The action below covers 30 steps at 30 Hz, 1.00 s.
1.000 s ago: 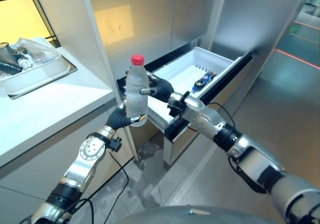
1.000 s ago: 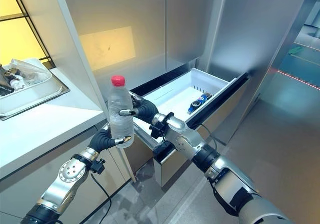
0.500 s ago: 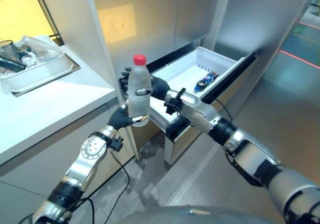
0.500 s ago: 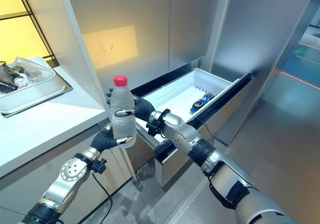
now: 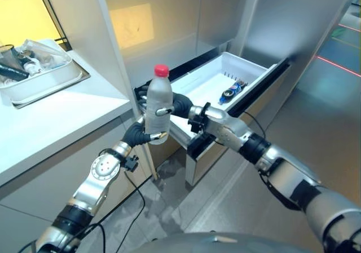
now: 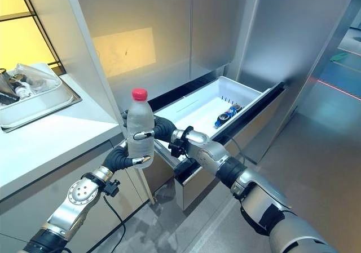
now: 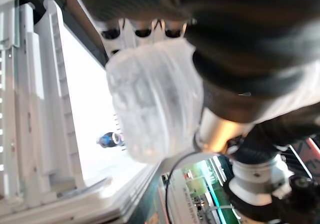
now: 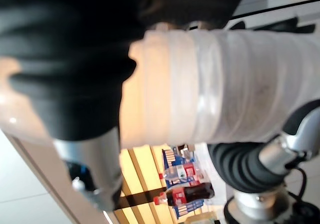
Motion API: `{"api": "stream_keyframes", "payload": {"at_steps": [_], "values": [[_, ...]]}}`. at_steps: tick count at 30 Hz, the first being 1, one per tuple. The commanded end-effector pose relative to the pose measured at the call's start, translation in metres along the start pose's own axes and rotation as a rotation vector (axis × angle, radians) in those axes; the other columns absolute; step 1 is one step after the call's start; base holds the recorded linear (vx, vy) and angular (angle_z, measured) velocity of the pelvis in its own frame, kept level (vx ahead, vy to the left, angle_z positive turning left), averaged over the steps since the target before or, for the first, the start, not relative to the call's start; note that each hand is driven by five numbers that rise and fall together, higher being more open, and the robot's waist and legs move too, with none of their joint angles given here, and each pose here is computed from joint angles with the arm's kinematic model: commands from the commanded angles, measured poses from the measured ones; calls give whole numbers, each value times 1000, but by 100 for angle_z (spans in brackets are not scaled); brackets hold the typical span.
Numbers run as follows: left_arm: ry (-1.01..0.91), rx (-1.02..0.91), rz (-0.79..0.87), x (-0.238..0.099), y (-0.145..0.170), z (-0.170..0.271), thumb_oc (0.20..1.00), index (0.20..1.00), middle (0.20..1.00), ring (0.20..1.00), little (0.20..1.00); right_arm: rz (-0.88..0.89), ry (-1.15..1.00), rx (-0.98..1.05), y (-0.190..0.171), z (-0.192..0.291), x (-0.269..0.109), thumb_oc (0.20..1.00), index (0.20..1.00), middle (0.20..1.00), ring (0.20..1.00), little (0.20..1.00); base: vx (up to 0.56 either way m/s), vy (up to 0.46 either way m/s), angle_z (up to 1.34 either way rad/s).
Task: Take the drinks into the refrigerator
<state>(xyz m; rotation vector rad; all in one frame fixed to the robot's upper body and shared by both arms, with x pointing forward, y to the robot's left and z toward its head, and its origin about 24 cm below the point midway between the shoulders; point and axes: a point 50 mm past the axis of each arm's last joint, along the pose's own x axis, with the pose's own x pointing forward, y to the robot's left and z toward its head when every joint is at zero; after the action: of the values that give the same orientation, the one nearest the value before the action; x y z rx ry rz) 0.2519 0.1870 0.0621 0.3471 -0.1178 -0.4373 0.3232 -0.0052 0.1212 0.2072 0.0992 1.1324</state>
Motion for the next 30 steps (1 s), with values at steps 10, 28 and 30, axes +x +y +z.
{"api": "stream_keyframes", "payload": {"at_steps": [10,28,30], "values": [[-408,157,32,51,24,90,200,200,200,200,200,434,-121,54,82,23,38,200,200,200,200,200,0,0,0],[-404,53,71,45,28,86,1000,1000,1000,1000,1000,369,-186,219,78,10,32,200,200,200,200,200,0,0,0],[-392,18,79,45,29,84,1000,1000,1000,1000,1000,339,-223,259,74,12,30,200,200,200,200,200,0,0,0]]}}
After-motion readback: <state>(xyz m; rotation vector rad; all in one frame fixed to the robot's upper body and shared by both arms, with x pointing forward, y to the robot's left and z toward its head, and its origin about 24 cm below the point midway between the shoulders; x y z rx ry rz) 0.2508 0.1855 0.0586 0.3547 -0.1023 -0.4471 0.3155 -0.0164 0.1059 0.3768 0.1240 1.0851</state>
